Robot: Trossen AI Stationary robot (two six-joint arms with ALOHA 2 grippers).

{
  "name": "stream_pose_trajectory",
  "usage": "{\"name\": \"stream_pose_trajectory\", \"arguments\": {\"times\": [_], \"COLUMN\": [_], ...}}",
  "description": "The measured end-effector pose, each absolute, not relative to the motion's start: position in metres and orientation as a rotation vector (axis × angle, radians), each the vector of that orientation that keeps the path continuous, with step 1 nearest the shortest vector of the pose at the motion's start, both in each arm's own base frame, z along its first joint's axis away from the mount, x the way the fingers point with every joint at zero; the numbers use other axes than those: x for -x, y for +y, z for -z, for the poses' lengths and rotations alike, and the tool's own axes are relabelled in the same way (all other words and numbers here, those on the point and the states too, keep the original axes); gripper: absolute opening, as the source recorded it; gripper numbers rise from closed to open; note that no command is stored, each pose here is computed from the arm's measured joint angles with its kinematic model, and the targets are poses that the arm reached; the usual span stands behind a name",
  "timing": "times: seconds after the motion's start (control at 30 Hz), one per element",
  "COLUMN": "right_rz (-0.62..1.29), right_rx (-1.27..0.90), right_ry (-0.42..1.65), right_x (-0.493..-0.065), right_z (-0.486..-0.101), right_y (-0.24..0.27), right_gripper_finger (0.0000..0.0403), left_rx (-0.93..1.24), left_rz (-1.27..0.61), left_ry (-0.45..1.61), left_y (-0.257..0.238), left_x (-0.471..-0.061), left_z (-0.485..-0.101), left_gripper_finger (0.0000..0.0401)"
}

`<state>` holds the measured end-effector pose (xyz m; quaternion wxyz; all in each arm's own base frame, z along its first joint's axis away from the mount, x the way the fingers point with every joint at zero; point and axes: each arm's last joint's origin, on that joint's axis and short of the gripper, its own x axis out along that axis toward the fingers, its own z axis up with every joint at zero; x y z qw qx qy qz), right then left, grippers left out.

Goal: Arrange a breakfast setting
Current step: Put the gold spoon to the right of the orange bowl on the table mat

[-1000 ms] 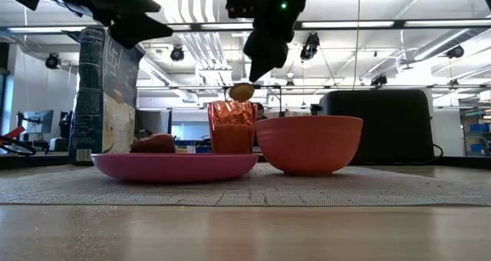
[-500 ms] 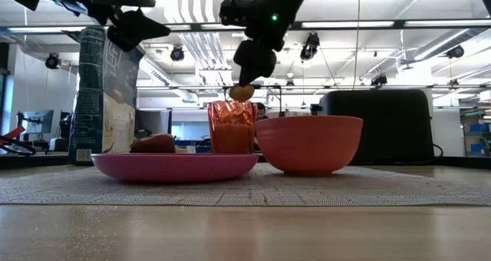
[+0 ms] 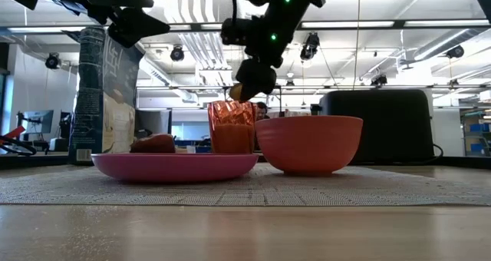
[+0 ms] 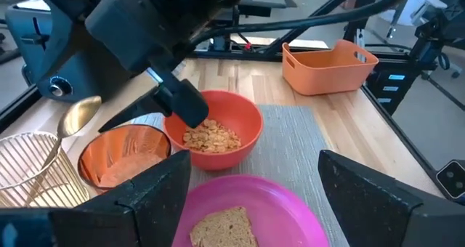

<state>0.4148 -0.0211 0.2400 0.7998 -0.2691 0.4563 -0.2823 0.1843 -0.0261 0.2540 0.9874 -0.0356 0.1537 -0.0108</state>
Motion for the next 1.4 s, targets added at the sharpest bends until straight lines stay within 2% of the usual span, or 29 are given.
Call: {"name": "stream_pose_trajectory", "arguments": {"times": [0.47, 0.57, 0.83, 1.2, 1.4], "right_rz": [0.611, 0.605, 0.597, 0.588, 0.541], "right_rx": [0.582, 0.586, 0.586, 0.616, 0.605], "right_ry": [0.990, 0.991, 0.993, 1.007, 0.970], "right_x": [-0.414, -0.414, -0.415, -0.415, -0.418], "right_z": [-0.239, -0.239, -0.239, -0.239, -0.241], "right_y": [-0.029, -0.029, -0.030, -0.034, -0.033], "right_gripper_finger": [0.0317, 0.0287, 0.0172, 0.0023, 0.0009], "left_rx": [0.101, 0.103, 0.105, 0.009, -0.025], "left_rz": [-0.014, -0.016, -0.023, -0.024, -0.036], "left_ry": [0.312, 0.313, 0.315, 0.285, 0.260], "left_y": [-0.020, -0.020, -0.018, -0.017, -0.016], "left_x": [-0.182, -0.182, -0.182, -0.180, -0.179], "left_z": [-0.255, -0.254, -0.254, -0.258, -0.261], "left_gripper_finger": [0.0285, 0.0285, 0.0274, 0.0230, 0.0214]}}
